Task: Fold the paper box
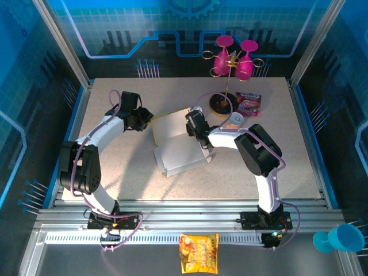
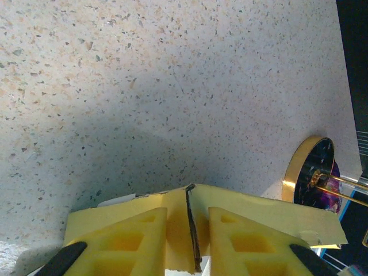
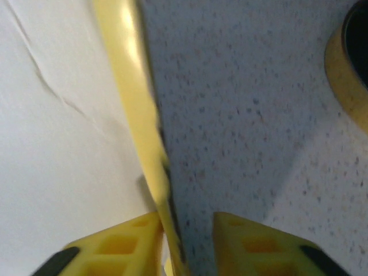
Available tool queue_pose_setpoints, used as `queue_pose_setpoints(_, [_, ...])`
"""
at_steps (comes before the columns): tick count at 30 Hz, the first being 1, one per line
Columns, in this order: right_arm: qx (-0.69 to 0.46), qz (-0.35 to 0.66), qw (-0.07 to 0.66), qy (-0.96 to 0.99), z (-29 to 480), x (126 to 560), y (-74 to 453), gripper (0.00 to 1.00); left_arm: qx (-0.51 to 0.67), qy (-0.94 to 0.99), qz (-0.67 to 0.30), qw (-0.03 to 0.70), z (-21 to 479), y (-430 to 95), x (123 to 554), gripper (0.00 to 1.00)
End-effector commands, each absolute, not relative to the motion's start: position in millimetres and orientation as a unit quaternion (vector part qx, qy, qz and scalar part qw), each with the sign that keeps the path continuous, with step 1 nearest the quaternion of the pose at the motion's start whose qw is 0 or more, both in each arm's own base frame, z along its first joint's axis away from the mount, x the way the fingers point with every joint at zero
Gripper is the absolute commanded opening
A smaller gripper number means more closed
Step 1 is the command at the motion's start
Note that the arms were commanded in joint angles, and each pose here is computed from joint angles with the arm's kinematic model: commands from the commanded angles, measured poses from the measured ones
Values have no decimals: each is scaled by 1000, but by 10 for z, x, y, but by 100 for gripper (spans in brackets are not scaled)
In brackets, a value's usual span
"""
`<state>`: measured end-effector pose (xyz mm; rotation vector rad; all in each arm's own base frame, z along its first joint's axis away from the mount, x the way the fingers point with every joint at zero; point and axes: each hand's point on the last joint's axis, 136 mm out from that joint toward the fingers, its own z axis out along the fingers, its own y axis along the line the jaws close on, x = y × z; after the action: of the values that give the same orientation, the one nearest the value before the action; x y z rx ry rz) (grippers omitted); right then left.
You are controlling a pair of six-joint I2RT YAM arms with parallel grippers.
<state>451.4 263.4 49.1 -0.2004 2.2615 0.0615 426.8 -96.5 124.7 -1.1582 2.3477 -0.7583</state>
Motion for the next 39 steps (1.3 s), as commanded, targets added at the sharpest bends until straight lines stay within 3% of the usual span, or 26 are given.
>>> queue_pose_setpoints(1, [-75,38,417,905,651,4408,2637,36,-405,853,-256,203,1216,-979,4140,19])
queue_pose_setpoints(10, [-42,65,412,908,941,4354,2575,57,-386,859,-253,222,1272,-1013,4161,4])
queue_pose_setpoints(15, [-6,96,411,906,1253,4346,2495,62,-377,859,-255,235,1331,-1016,4177,0])
queue_pose_setpoints(20, [94,161,390,902,1609,4343,2276,63,-363,859,-258,252,1424,-1017,4208,0])
queue_pose_setpoints(26, [226,244,295,896,1688,4439,2126,62,-346,860,-261,271,1536,-1028,4257,0])
queue_pose_setpoints(32, [220,323,278,878,1909,4624,2370,57,-334,864,-251,282,1599,-1017,4322,0])
queue_pose_setpoints(39, [193,302,256,898,1693,4451,2485,53,-340,861,-240,292,1613,-982,4422,0])
